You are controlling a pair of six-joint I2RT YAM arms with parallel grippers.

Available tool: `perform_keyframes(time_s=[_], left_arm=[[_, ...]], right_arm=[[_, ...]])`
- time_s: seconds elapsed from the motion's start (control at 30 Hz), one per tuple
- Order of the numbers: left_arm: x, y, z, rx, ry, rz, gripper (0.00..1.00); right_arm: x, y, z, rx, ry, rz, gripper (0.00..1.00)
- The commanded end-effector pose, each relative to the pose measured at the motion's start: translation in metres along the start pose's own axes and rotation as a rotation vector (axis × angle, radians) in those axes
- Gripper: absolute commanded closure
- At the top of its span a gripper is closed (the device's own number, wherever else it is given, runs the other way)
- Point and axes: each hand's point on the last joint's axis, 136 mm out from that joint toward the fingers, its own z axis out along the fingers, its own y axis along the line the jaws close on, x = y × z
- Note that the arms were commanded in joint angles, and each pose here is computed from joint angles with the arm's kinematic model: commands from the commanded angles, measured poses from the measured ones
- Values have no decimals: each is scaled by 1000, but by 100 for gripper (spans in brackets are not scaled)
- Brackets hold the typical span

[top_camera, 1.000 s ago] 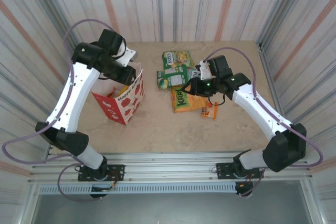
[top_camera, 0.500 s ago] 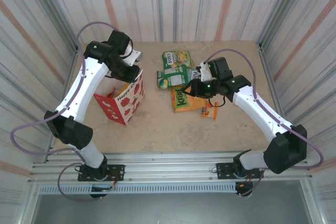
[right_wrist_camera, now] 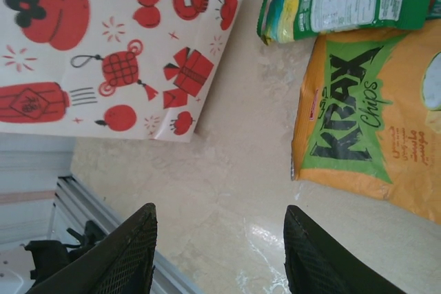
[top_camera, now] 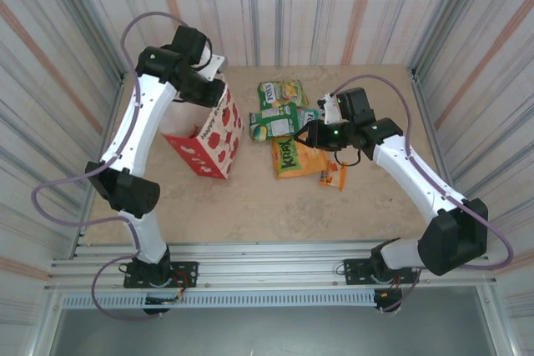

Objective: Place the snacks into the paper bag

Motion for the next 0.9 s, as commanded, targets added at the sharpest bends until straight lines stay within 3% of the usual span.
perform_keyframes(time_s=[0.0, 0.1, 0.23, 0.37, 0.6, 0.87], left_arm=[[-2, -7, 0, 27, 0, 7, 67], [0, -5, -4, 17, -4, 0, 50], [3, -1, -22, 2, -39, -28, 43], [7, -4, -48, 4, -101, -46, 41], [28, -35, -96, 138, -224, -18, 37], [64, -68, -99, 342, -227, 24, 37]], right_arm=[[0, -7, 0, 0, 4, 35, 49], [-1, -11, -5, 9, -2, 45, 49], [2, -21, -14, 34, -3, 61, 49], [8, -37, -26, 81, 6, 94, 49], [41, -89, -37, 164, 81, 233, 48], [29, -111, -12, 39, 56, 210, 48]])
